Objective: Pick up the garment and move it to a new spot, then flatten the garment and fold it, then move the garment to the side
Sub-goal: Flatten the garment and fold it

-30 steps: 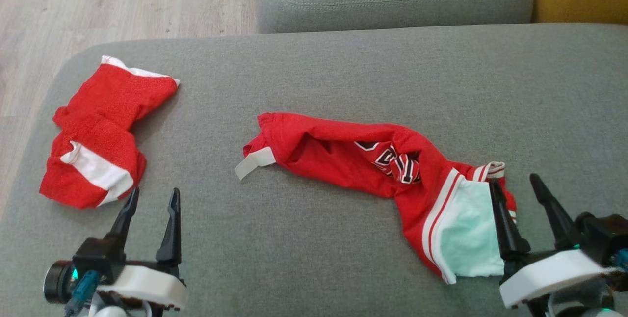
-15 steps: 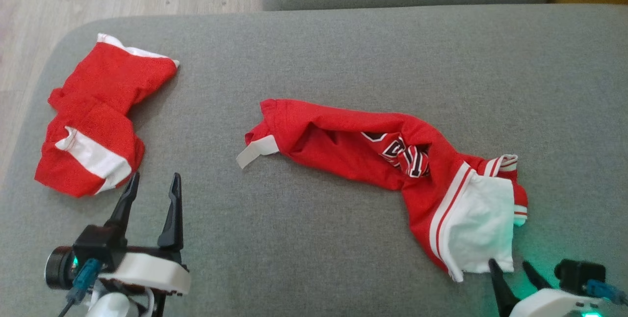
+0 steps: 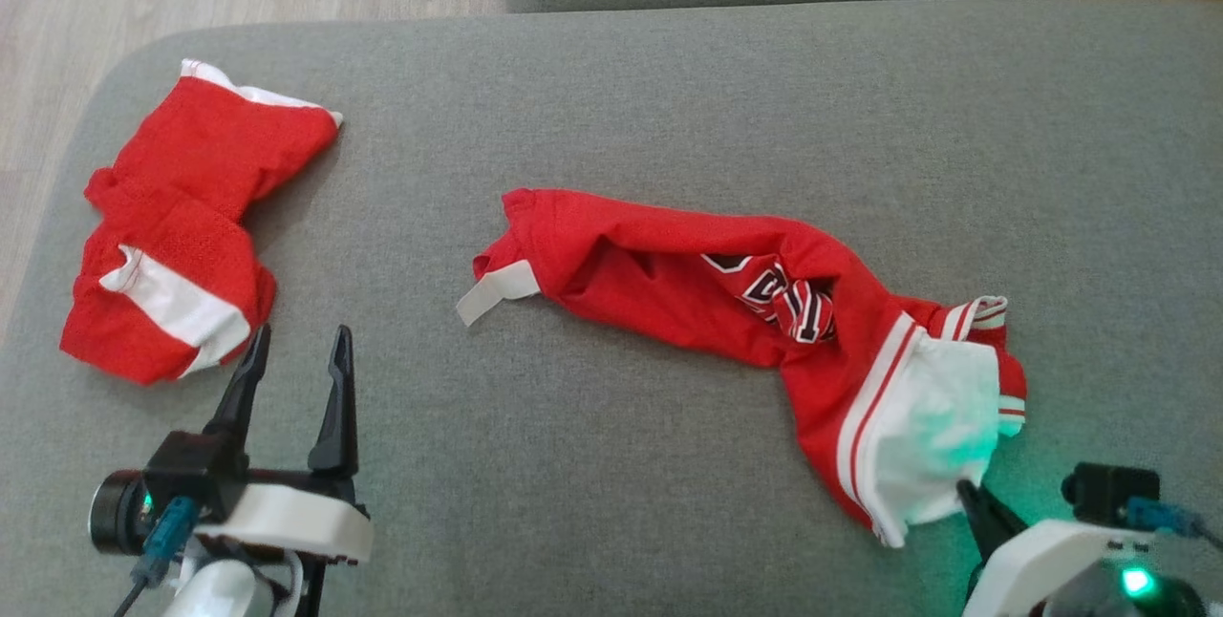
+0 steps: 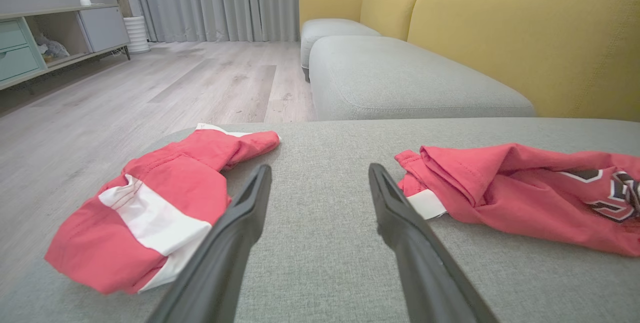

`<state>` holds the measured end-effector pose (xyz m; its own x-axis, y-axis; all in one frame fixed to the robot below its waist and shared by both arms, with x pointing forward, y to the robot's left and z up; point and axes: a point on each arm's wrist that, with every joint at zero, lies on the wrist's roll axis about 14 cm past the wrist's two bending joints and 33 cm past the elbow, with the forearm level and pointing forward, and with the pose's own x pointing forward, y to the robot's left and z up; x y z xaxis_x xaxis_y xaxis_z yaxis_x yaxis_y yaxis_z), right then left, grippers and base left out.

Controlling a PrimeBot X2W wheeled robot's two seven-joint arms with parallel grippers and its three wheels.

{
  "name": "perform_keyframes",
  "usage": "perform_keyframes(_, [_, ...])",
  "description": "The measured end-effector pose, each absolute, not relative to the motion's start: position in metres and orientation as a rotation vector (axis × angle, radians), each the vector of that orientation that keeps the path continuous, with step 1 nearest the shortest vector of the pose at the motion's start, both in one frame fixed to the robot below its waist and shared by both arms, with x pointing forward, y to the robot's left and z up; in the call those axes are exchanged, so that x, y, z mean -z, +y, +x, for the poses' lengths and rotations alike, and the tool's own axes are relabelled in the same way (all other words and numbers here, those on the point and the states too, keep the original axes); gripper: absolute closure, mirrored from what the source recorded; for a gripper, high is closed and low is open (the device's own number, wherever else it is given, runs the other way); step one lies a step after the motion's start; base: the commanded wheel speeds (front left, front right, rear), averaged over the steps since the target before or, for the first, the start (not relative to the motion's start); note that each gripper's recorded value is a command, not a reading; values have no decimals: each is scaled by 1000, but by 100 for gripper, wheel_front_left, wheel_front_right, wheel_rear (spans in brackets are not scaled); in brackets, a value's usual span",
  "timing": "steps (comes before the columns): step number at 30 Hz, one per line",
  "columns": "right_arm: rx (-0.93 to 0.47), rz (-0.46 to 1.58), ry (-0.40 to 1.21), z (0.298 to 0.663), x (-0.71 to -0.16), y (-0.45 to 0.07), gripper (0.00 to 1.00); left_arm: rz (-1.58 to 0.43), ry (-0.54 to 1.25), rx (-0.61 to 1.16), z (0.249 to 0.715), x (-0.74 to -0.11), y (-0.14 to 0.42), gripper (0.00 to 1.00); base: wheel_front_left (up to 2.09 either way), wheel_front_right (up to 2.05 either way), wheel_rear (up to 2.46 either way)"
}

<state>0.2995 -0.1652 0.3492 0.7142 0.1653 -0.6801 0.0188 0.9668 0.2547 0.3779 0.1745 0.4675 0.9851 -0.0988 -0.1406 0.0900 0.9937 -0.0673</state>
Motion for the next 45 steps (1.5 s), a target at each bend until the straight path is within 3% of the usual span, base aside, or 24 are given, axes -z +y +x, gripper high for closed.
perform_keyframes(13, [-29, 64, 448, 358, -457, -218, 100, -60, 133, 94, 381, -468, 172, 0, 0, 0, 0])
perform_keyframes(18, [-40, -29, 310, 412, -505, -233, 100, -69, 135, 91, 384, -466, 171, 0, 0, 0, 0])
perform_keyframes(27, [-90, -151, 186, 493, -539, -239, 100, -88, 112, 87, 399, -469, 167, 0, 0, 0, 0])
perform_keyframes(32, [-98, -153, 190, 533, -519, -246, 100, -103, 127, 95, 410, -460, 159, 0, 0, 0, 0])
perform_keyframes(33, [-98, -148, 214, 535, -507, -245, 82, -107, 132, 96, 412, -458, 159, 0, 0, 0, 0])
perform_keyframes(34, [-96, -143, 245, 537, -493, -245, 0, -108, 136, 92, 413, -456, 159, 0, 0, 0, 0])
perform_keyframes(39, [-82, -111, 313, 530, -450, -248, 0, -97, 158, 83, 413, -446, 164, 0, 0, 0, 0])
perform_keyframes(45, [-72, -63, 210, 523, -463, -246, 0, -97, 146, 103, 417, -448, 157, 0, 0, 0, 0])
